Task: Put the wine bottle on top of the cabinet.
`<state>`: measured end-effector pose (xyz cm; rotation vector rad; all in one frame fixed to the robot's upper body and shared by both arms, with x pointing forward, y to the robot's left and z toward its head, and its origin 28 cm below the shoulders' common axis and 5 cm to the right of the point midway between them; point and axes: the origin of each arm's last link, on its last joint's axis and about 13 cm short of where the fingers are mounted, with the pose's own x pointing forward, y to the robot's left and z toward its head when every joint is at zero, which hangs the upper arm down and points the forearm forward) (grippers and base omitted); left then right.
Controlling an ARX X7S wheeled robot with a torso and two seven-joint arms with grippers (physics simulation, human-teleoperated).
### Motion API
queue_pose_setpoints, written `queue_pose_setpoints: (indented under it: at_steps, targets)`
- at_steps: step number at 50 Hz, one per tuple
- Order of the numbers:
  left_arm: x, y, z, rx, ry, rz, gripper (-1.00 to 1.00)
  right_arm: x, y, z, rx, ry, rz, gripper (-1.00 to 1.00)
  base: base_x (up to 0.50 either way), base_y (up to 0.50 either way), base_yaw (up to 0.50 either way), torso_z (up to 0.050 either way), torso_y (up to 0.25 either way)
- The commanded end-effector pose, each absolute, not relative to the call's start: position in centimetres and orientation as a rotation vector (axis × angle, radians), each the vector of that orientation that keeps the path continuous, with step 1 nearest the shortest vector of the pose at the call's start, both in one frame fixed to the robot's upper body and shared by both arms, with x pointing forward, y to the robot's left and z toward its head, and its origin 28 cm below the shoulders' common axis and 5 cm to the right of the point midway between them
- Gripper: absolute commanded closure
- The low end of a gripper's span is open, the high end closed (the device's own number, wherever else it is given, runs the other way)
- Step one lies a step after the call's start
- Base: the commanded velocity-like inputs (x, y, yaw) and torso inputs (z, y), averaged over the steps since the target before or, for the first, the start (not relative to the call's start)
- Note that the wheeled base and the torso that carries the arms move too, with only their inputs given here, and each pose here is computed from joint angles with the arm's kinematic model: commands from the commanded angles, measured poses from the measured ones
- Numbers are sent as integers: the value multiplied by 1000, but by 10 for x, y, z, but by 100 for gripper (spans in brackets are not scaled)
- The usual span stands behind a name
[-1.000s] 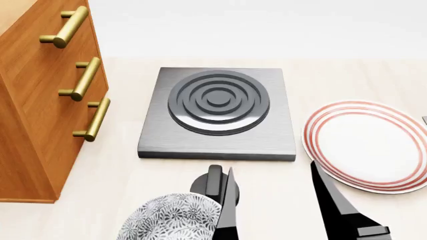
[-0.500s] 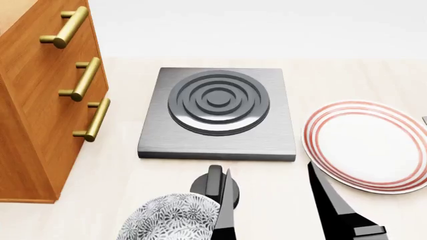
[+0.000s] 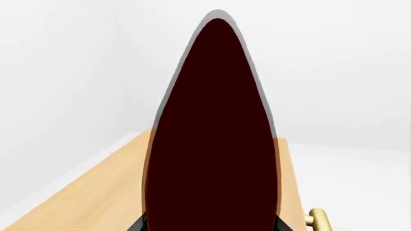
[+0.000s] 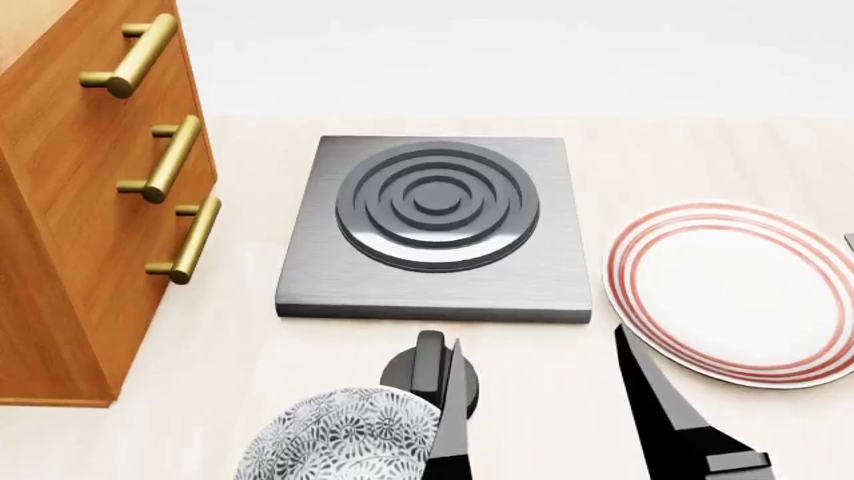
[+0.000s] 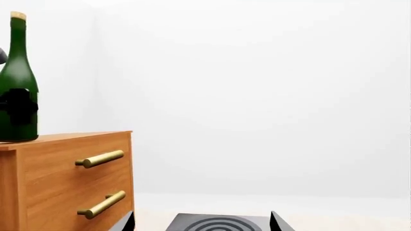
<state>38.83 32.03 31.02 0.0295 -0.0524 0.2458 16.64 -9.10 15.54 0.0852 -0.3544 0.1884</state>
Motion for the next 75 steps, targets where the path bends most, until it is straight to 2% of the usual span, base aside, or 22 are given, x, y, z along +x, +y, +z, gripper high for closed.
queue_pose_setpoints:
  at_steps: [1, 28, 37, 63, 75]
  targets:
    - [393, 322, 289, 5, 18, 268, -100, 166, -92, 156, 85, -356, 184, -100, 0, 0, 0, 0, 0]
    - [395, 320, 290, -5, 0, 266, -100, 167, -91, 154, 87, -353, 195, -100, 0, 0, 0, 0, 0]
    - [394, 316, 276, -32, -35, 249, -100, 166, -90, 154, 84, -350, 199, -100, 0, 0, 0, 0, 0]
    - [365, 312, 245, 7, -85, 161, -100, 167, -86, 151, 79, -340, 218, -100, 0, 0, 0, 0, 0]
    - [335, 307, 228, 112, -130, 108, -100, 166, -84, 151, 77, -339, 225, -100, 0, 0, 0, 0, 0]
